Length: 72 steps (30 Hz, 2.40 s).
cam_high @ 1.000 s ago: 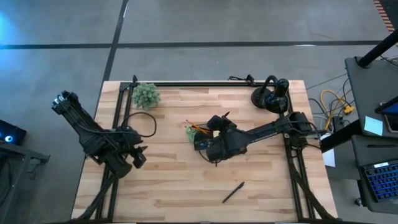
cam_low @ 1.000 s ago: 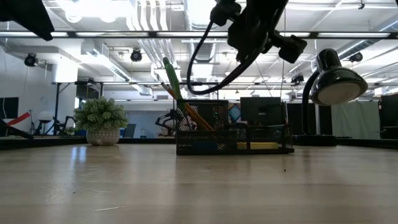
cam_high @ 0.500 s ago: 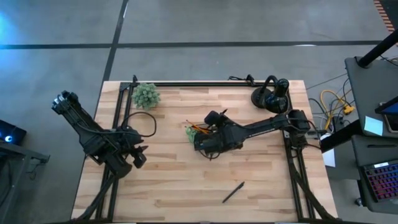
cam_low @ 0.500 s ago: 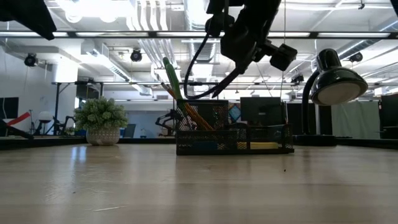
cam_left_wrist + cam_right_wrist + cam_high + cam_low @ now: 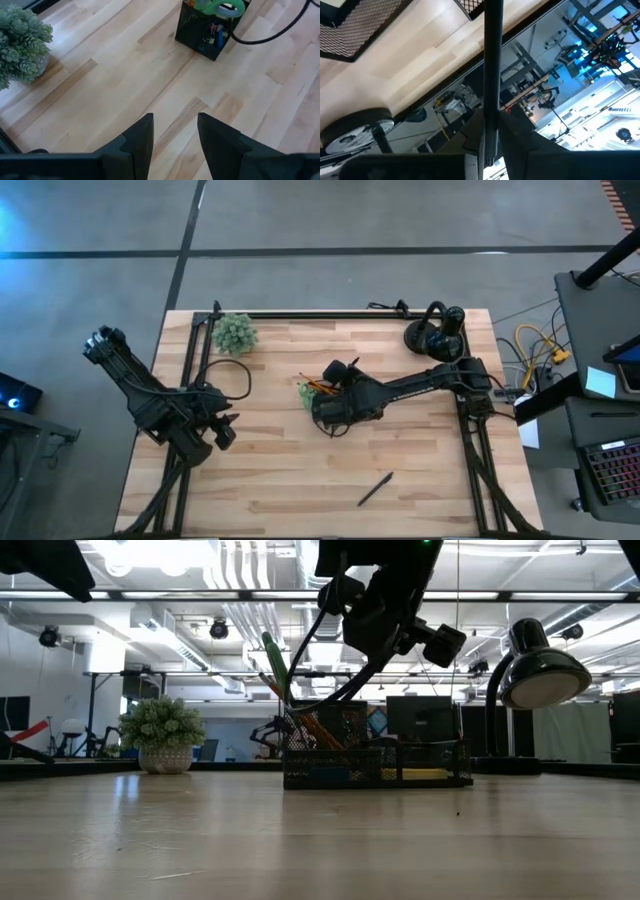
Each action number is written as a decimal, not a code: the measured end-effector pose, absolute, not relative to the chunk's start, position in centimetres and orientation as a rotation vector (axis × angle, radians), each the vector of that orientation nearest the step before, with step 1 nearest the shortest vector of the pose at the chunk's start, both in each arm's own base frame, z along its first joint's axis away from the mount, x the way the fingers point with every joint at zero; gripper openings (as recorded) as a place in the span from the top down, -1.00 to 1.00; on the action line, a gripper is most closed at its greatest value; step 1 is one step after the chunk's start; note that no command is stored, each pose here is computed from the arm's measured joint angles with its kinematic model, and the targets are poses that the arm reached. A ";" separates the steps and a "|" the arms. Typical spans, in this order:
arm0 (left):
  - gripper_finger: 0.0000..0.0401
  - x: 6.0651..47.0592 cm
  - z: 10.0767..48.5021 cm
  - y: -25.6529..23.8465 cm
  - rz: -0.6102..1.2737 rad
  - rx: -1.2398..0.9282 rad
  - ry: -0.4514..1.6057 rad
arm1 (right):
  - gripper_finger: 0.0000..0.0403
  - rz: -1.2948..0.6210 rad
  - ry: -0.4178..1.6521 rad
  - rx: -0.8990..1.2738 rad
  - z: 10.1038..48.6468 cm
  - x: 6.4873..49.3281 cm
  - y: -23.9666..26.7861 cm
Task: Pick and place office supplies into organizer
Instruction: Put the right black pen into the black desk organizer, then put the black pen into the black desk organizer
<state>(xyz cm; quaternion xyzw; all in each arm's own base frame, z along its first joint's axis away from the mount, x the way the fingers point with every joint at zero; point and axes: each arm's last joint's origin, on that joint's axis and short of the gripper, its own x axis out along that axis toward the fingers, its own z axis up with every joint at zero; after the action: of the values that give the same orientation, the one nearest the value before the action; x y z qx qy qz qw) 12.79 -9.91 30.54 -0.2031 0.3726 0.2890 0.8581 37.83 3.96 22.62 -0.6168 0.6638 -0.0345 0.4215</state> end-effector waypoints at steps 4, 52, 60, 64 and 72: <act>0.31 12.8 30.5 -9.9 0.606 -0.429 0.782 | 0.81 -0.079 1.656 -1.535 22.6 38.0 3.9; 0.31 13.4 30.6 -10.5 0.567 -0.504 0.738 | 0.42 -0.442 1.472 0.457 29.7 32.1 18.3; 0.31 13.9 29.2 -11.0 0.570 -0.493 0.763 | 0.42 0.074 1.535 -0.108 25.7 26.8 25.8; 0.31 14.3 28.4 -11.5 0.585 -0.462 0.792 | 0.42 0.235 1.501 -0.271 23.7 25.9 26.8; 0.31 15.1 27.4 -12.4 0.575 -0.457 0.869 | 0.42 0.288 1.460 -0.313 20.2 26.8 25.8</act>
<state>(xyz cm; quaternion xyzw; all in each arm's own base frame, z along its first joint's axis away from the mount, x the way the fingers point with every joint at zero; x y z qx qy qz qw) 15.08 -12.44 27.42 -0.2163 0.4114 0.2724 0.8425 26.79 25.76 20.15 -0.1419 0.6615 0.1306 0.7247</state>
